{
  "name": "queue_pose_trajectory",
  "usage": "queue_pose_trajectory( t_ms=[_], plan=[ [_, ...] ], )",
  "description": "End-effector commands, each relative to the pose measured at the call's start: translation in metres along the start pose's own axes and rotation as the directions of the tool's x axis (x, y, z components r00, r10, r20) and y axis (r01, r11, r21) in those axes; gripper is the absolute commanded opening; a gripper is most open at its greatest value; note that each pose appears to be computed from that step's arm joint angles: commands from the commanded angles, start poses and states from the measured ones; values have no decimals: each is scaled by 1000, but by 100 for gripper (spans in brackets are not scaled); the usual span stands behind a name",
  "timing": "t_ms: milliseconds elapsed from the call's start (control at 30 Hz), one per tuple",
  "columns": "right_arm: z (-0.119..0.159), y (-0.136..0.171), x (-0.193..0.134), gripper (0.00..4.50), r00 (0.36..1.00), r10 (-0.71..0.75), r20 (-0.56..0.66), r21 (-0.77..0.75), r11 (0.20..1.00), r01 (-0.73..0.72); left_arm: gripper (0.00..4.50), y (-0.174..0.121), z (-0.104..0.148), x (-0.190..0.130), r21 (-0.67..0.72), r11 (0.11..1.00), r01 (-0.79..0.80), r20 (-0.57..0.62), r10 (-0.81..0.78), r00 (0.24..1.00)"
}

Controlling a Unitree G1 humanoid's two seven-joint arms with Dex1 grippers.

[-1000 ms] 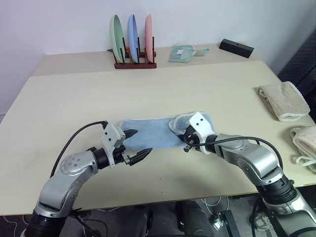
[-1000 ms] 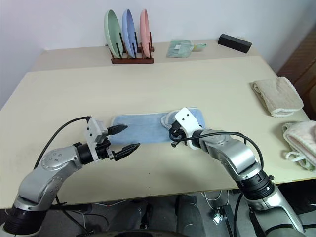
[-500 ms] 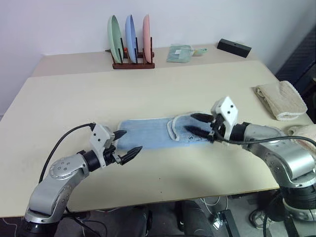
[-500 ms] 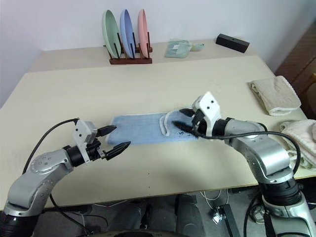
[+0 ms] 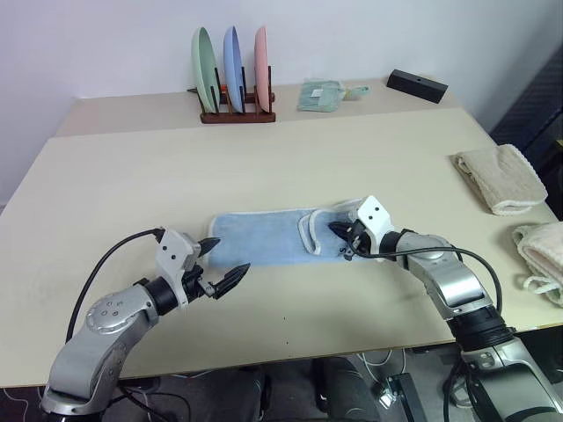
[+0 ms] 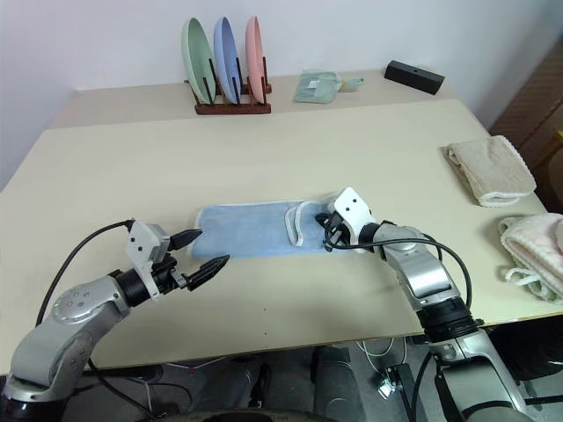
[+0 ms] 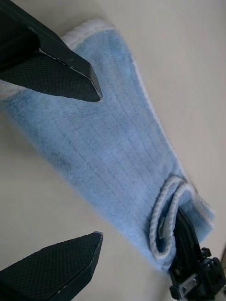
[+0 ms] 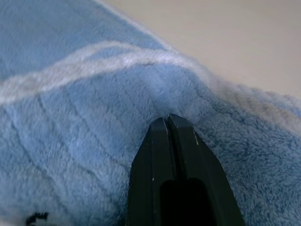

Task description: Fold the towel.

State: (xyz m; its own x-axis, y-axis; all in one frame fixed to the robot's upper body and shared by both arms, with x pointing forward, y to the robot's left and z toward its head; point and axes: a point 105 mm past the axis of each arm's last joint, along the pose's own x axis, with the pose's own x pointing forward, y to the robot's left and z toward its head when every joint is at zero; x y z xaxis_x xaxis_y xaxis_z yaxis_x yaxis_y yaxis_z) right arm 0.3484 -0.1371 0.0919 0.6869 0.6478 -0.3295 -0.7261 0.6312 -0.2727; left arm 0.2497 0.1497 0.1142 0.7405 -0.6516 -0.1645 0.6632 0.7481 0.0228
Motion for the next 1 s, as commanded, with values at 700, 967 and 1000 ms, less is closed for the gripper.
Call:
queue_pose_trajectory(
  t_ms=[700, 967, 1000],
  plan=[
    [99, -5, -27, 447, 954, 130, 271, -197, 977, -77, 450, 2, -24, -1, -856, 411, -315, -121, 433, 893],
    [87, 26, -39, 447, 925, 299, 235, -172, 949, -263, 450, 11, -31, 12, -887, 315, -337, -198, 401, 895],
    [83, 36, -43, 449, 910, 352, 218, -163, 933, -322, 426, 13, -30, 13, -894, 298, -335, -198, 409, 891]
  ],
)
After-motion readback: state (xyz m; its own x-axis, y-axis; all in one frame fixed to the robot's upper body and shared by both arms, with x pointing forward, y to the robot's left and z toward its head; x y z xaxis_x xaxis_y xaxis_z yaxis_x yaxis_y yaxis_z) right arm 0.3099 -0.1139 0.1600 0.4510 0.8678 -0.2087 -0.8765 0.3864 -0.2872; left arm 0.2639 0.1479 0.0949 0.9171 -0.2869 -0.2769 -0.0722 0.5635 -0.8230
